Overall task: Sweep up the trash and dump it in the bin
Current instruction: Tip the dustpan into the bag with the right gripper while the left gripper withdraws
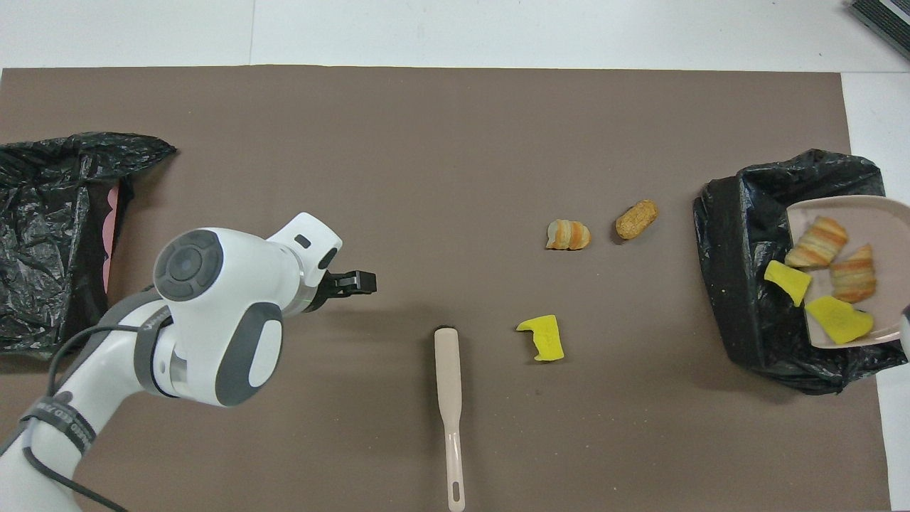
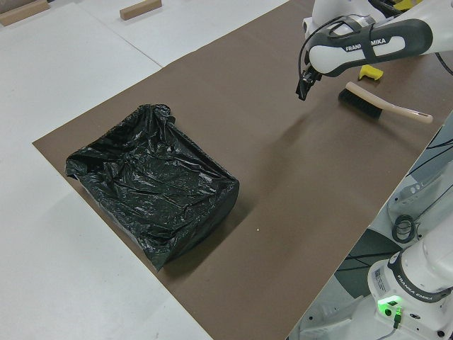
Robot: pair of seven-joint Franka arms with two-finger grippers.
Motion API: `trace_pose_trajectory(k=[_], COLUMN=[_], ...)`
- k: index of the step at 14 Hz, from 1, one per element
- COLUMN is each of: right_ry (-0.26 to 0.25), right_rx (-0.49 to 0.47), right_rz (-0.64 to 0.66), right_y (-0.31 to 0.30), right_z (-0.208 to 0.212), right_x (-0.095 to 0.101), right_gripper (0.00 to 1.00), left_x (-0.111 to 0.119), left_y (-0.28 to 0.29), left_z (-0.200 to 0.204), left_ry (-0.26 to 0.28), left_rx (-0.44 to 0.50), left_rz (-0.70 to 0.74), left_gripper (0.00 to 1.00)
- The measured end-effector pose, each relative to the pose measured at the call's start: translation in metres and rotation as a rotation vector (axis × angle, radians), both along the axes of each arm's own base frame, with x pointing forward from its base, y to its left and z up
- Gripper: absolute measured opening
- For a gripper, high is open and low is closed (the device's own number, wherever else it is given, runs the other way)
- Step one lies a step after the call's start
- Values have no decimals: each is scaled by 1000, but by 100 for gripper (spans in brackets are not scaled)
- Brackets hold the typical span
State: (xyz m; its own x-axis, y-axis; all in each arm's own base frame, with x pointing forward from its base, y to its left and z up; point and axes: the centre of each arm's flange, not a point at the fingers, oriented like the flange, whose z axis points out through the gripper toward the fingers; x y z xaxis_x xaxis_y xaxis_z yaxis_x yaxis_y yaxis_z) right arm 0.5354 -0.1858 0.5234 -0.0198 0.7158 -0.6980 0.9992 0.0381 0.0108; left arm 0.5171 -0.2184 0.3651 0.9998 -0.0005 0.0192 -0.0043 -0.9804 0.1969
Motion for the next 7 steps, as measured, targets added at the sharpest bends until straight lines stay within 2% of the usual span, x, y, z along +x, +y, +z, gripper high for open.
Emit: trace_pose_trajectory(k=[2, 4, 7], right_ry=[19, 41, 35], right_rx=[-68, -165, -261], right_rz=[-16, -14, -13], right_y=[22, 45, 56], right_z=[2, 7, 22], right_x=[0, 0, -1], right_gripper=[31, 31, 31], left_x=[29, 50, 75], left_y=[37, 70, 119], left_z=[6, 19, 57], left_ry=[-46, -64, -82], left_rx=[42, 56, 80], left_rz=[-71, -111, -143], left_gripper=[100, 100, 100])
